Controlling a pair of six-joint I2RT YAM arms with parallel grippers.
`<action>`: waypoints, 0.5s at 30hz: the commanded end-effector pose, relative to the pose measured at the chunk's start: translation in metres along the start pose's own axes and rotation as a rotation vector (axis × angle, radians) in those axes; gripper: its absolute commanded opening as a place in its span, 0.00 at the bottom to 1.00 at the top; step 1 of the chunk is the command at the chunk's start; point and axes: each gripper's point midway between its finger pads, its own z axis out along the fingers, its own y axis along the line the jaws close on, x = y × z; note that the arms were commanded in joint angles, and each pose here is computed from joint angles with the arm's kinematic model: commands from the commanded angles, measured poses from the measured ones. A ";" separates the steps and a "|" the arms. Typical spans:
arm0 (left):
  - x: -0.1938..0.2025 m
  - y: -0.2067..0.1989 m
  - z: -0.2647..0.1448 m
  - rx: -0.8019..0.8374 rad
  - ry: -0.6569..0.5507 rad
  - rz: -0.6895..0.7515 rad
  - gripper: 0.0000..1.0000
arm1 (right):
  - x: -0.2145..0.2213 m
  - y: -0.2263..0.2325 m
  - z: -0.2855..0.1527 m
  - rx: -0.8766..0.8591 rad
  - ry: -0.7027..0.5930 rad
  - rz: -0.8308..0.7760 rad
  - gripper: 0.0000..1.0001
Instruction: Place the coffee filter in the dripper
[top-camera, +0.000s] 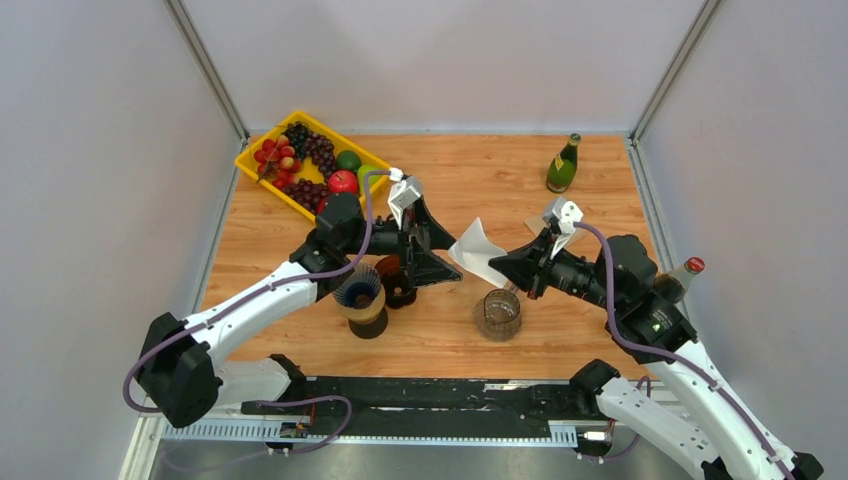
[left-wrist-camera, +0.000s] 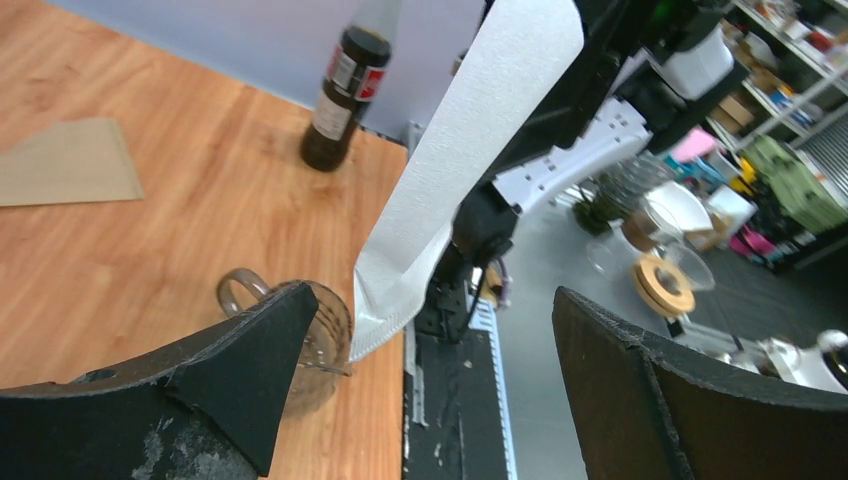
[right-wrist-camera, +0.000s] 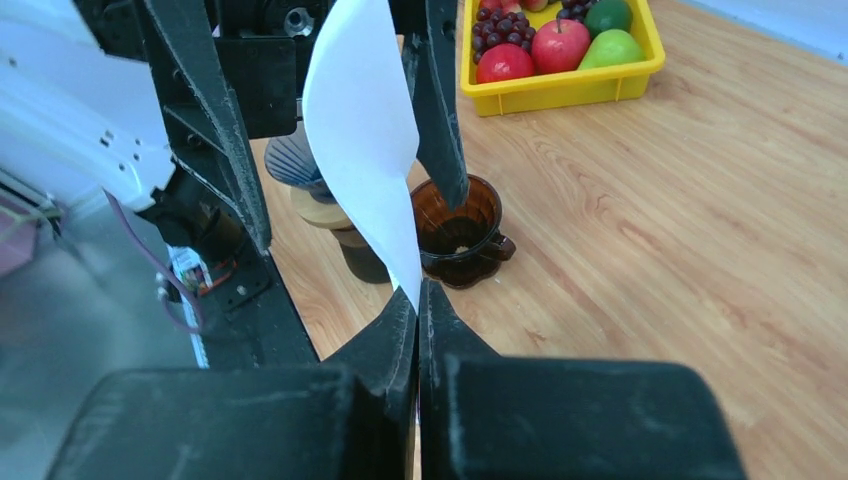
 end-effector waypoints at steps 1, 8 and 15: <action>-0.035 0.015 -0.001 -0.145 -0.127 0.045 1.00 | -0.029 -0.001 0.001 0.053 -0.086 0.135 0.00; -0.047 0.019 0.010 -0.113 -0.180 -0.015 0.89 | -0.040 -0.012 0.010 0.118 -0.135 0.305 0.00; -0.050 0.027 0.008 -0.153 -0.231 -0.062 0.33 | -0.038 -0.019 0.005 0.166 -0.165 0.338 0.00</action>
